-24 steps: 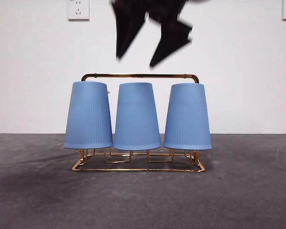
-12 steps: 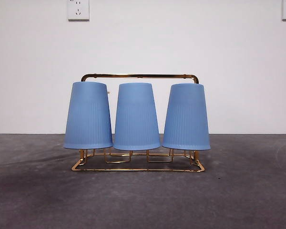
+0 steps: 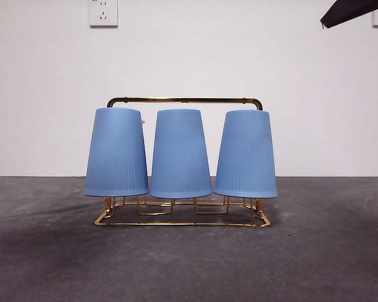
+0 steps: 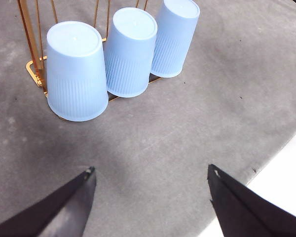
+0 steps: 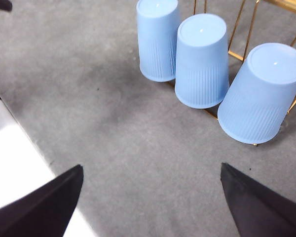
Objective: Pick the top cup and place it on cupholder, pick up the mid cup and place it on cupholder, last pick the bottom cup and place it on cupholder.
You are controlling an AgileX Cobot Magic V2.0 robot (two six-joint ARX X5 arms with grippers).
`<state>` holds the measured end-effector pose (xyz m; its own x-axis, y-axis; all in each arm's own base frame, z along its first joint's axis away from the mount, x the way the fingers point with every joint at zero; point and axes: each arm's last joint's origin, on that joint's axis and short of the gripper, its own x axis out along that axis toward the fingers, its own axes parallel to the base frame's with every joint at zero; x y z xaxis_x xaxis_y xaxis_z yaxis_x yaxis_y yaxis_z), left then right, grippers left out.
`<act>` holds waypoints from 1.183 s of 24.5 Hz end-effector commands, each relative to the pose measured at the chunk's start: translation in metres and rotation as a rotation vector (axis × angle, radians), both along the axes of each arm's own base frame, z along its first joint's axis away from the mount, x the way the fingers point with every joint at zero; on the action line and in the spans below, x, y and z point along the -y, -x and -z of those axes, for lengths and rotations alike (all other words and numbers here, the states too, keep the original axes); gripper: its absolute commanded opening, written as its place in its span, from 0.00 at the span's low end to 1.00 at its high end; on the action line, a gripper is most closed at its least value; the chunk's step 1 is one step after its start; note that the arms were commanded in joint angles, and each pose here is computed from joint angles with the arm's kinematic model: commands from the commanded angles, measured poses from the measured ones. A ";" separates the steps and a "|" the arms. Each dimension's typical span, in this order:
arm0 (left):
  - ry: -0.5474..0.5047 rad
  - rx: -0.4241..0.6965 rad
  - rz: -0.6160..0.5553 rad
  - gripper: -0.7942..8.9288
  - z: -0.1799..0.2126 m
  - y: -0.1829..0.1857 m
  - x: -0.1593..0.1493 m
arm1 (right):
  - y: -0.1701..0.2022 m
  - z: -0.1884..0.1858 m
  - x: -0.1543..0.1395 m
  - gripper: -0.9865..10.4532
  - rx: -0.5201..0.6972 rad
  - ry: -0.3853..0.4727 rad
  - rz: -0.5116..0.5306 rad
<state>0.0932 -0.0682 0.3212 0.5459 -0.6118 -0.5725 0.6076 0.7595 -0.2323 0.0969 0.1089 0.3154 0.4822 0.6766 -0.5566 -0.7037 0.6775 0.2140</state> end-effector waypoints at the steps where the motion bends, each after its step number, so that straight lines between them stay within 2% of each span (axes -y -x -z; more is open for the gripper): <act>1: 0.009 0.004 0.010 0.44 -0.002 0.000 0.001 | 0.000 -0.002 -0.002 0.47 -0.003 -0.017 0.004; 5: 0.008 0.002 0.009 0.43 -0.002 0.000 0.001 | 0.000 -0.001 -0.002 0.47 -0.004 -0.015 0.004; 6: 0.007 0.001 0.009 0.41 -0.002 0.000 0.001 | 0.000 -0.001 -0.002 0.43 -0.006 -0.013 0.004; 9: 0.005 -0.003 0.009 0.08 -0.002 0.000 0.001 | 0.000 -0.001 -0.002 0.09 -0.009 -0.009 0.004; 29: 0.007 0.002 0.010 0.09 -0.002 0.000 0.001 | 0.000 -0.002 -0.002 0.09 -0.002 -0.015 0.003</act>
